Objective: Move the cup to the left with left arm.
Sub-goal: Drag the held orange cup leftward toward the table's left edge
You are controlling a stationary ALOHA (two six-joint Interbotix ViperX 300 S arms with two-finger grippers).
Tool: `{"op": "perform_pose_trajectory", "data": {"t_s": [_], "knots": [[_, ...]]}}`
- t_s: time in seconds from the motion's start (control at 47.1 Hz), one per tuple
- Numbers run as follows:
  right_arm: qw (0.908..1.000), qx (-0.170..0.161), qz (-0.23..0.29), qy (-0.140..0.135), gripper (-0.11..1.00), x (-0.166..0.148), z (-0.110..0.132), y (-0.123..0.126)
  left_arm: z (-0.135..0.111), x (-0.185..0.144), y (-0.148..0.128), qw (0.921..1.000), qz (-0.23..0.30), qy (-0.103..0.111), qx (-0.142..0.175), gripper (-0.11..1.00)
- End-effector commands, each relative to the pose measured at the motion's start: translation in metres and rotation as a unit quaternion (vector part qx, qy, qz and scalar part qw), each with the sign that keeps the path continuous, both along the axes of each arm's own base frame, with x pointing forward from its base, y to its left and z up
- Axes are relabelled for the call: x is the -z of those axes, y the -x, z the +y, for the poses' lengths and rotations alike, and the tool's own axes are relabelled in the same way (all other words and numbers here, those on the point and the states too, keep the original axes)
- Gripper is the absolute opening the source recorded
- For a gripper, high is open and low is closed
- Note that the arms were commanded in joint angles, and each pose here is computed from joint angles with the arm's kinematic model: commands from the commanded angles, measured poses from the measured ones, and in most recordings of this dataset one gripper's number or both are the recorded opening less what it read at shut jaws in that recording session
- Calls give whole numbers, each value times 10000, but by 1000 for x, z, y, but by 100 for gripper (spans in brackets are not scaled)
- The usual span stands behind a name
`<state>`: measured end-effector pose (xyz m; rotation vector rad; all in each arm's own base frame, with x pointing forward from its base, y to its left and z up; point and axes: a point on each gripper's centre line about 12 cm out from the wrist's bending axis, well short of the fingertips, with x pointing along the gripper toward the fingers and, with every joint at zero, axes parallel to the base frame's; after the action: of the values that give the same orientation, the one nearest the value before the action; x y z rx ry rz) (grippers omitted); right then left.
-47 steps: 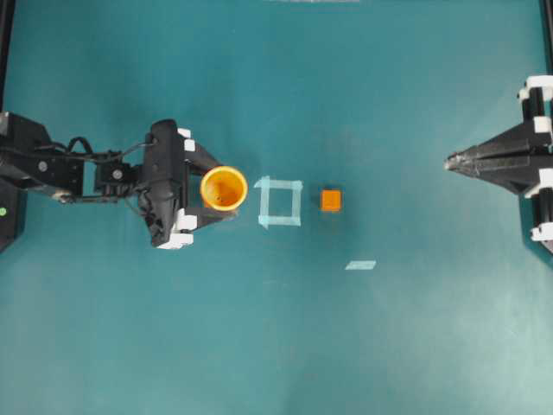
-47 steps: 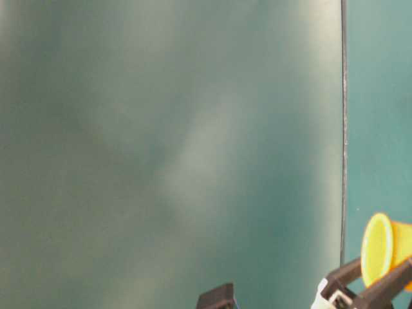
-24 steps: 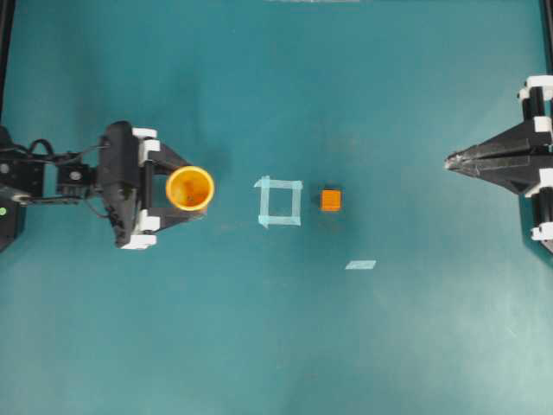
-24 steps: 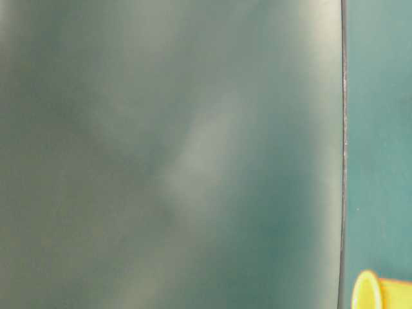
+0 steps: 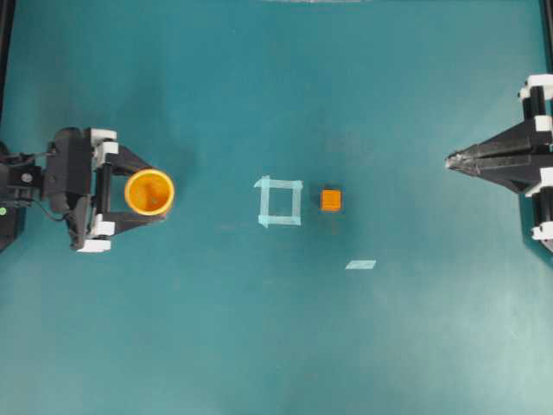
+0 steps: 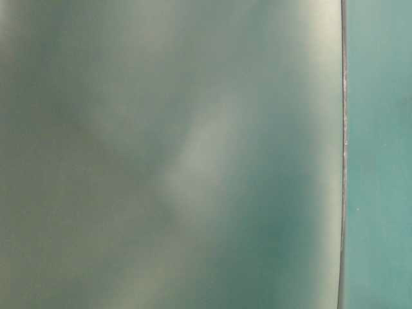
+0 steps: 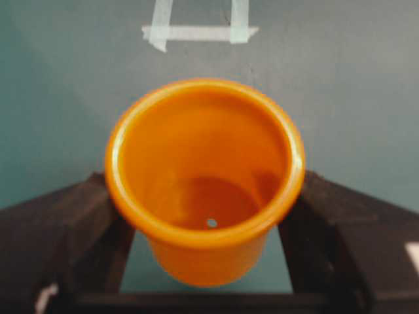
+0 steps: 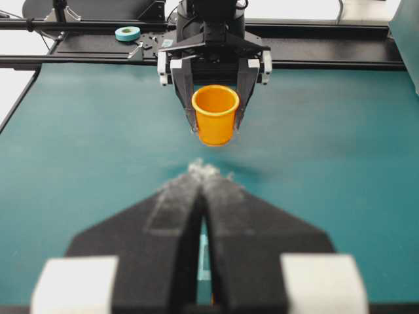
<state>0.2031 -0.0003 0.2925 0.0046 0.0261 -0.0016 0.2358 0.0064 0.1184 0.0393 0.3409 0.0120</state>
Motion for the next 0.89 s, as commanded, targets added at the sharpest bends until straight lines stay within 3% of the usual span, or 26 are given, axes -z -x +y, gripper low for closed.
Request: {"op": "perform_pose_trajectory", "data": {"t_s": [0.0,0.361,0.87], "knots": [[9999,9,-169,-15,0,-13,0,-2,-1,-7,3,10000,-7,-23,25,62],[9999,86,-138,-14,0,-12,-4,-3,-5,-17,33,9999,1,-53,107,62],[9998,93,-146,-21,0,-12,-4,-3,-16,-24,53,9991,-32,-81,426,62]]}}
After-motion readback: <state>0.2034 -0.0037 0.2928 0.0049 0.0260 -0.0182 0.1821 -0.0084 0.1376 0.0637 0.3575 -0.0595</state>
